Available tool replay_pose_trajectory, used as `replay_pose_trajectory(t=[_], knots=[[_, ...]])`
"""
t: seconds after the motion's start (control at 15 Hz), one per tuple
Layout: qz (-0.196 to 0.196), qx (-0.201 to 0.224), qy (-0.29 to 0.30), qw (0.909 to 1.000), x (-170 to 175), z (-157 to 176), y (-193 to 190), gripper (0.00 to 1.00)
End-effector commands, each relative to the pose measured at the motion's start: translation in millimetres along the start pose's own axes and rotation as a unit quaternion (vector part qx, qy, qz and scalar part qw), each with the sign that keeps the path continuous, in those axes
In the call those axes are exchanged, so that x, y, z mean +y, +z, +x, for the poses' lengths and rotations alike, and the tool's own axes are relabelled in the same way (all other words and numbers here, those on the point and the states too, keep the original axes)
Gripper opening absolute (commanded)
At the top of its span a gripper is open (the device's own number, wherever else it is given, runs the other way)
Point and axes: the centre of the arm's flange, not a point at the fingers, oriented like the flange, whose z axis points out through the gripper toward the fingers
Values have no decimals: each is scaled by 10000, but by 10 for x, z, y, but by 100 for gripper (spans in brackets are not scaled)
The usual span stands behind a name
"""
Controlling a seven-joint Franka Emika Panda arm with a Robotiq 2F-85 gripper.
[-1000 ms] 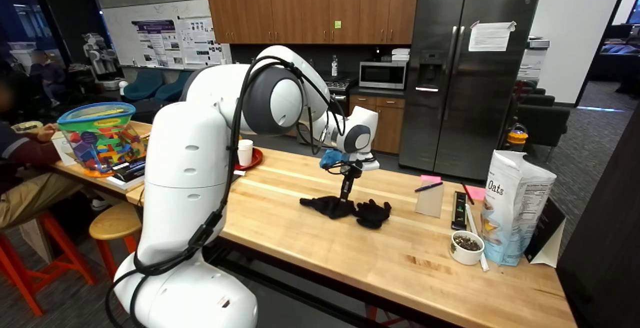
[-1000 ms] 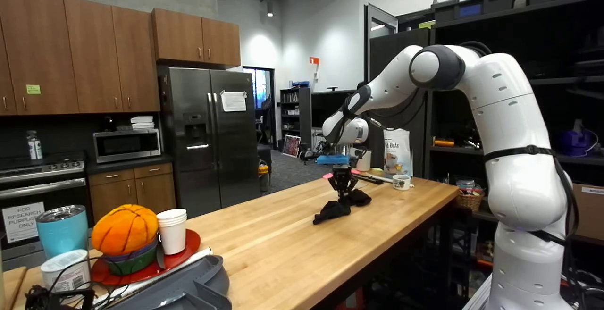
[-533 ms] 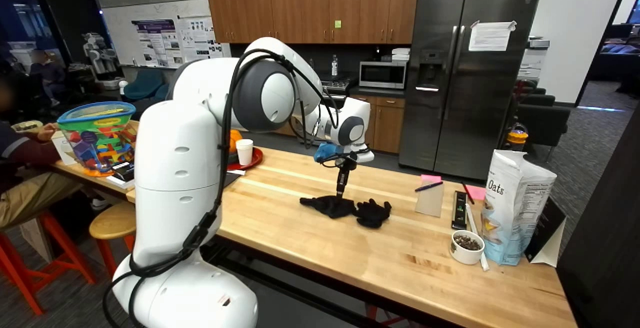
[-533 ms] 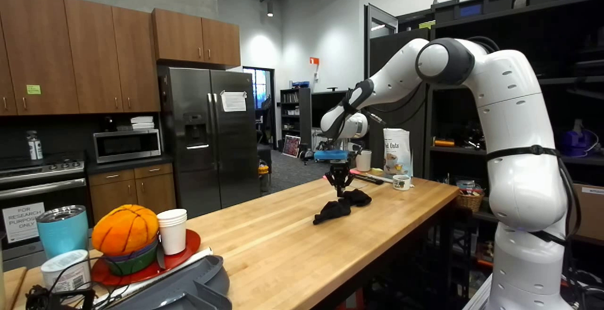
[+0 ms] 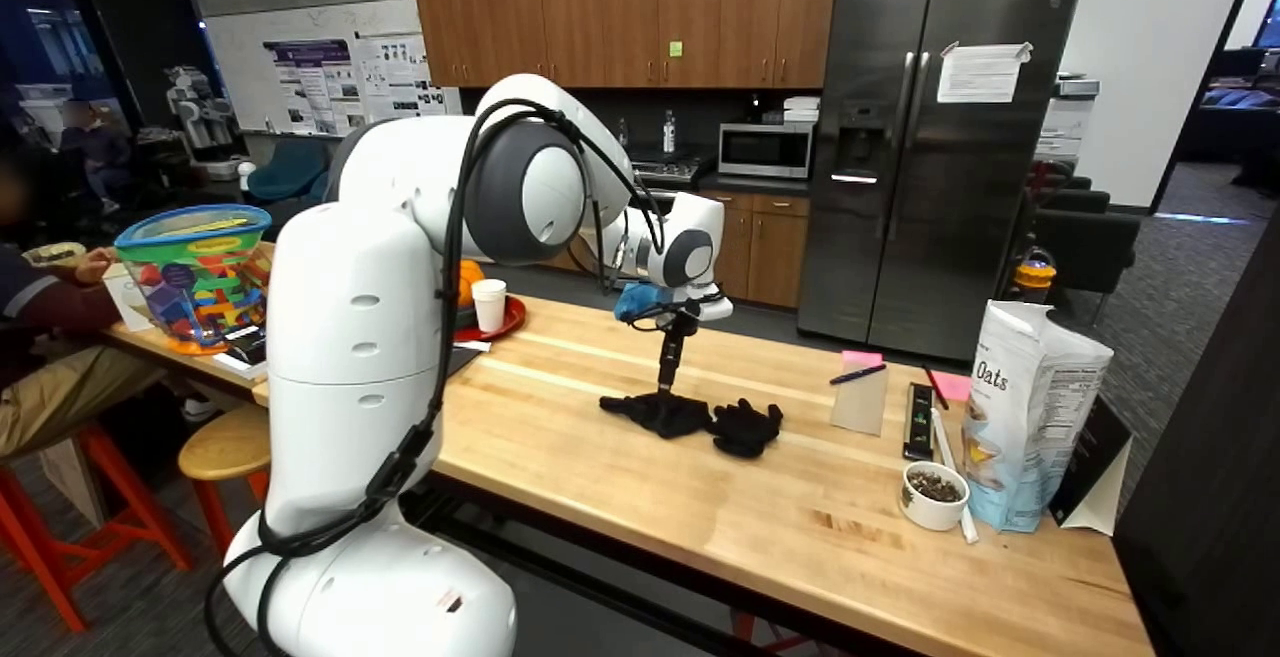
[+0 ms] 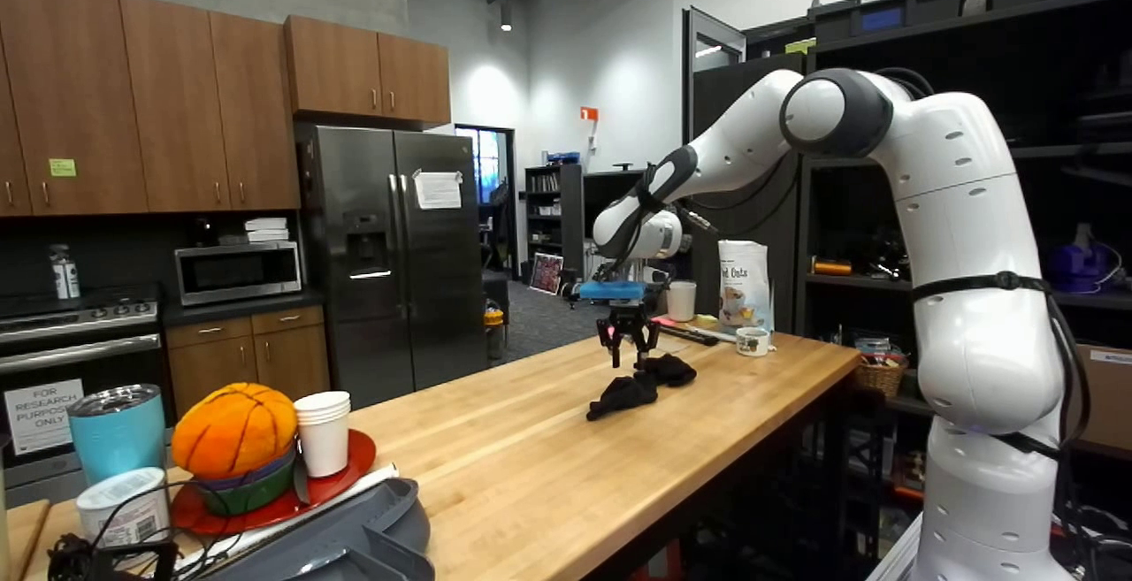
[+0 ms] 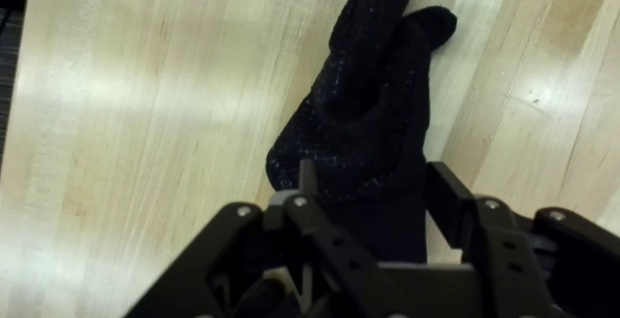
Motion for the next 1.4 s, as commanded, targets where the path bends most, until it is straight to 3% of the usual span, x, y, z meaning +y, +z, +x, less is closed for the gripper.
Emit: replay_pose_trajectory(t=[0.0, 0.2, 0.67, 0.73, 0.8, 0.93, 1.33], knots=[[-49, 61, -119, 9999, -44, -157, -72, 90], [-142, -93, -192, 9997, -102, -174, -19, 100], [-451, -520, -56, 9976, -47, -126, 190, 96], [-466, -565, -53, 9973, -38, -126, 206, 71], [-483, -586, -47, 9971, -31, -117, 216, 71], [-502, -608, -38, 9969, -25, -118, 225, 62], [-527, -657, -24, 9964, -28, -124, 200, 15]])
